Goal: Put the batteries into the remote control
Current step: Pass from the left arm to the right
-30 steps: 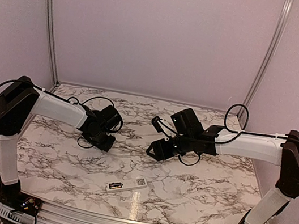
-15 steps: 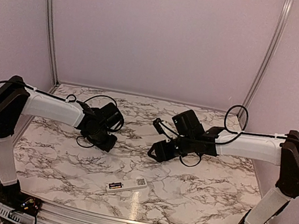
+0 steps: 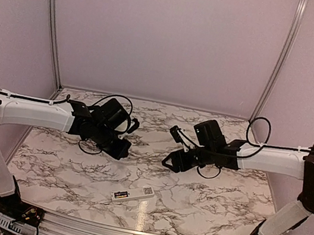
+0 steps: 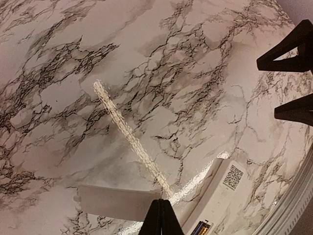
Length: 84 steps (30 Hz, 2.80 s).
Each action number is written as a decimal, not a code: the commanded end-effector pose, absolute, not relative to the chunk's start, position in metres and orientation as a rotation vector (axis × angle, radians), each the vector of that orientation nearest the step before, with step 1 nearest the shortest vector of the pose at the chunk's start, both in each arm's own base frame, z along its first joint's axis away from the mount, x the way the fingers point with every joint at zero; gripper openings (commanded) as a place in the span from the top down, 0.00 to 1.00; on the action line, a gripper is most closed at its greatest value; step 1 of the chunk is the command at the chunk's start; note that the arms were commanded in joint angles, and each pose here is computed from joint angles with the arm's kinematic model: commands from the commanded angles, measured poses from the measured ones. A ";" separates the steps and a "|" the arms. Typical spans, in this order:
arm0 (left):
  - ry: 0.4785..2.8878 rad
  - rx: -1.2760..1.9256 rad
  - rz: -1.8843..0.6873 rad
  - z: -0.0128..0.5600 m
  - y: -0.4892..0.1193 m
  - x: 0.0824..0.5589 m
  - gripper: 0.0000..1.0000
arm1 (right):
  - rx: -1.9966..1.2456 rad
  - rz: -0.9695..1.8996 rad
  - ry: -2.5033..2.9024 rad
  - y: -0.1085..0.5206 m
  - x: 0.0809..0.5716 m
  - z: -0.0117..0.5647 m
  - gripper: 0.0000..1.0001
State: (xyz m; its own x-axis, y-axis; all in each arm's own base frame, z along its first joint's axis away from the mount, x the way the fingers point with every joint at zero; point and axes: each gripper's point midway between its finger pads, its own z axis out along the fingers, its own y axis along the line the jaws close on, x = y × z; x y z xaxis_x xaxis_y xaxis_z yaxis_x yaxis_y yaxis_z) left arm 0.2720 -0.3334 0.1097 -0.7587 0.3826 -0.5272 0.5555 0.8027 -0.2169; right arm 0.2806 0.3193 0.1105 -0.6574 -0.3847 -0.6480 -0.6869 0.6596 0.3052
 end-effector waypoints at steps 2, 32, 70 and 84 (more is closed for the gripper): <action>2.378 0.745 -0.856 0.177 -0.362 0.251 1.00 | -0.888 0.841 2.057 0.324 0.271 0.155 0.38; 1.839 1.636 -1.608 0.250 -0.360 0.080 1.00 | -1.552 0.892 1.264 0.377 0.100 0.261 0.38; 1.691 1.746 -1.738 0.268 -0.376 0.049 1.00 | -1.807 0.850 1.163 0.421 0.051 0.243 0.94; 1.724 1.394 -1.238 0.300 -0.366 0.118 0.23 | -1.767 0.828 1.328 0.420 0.065 0.226 1.00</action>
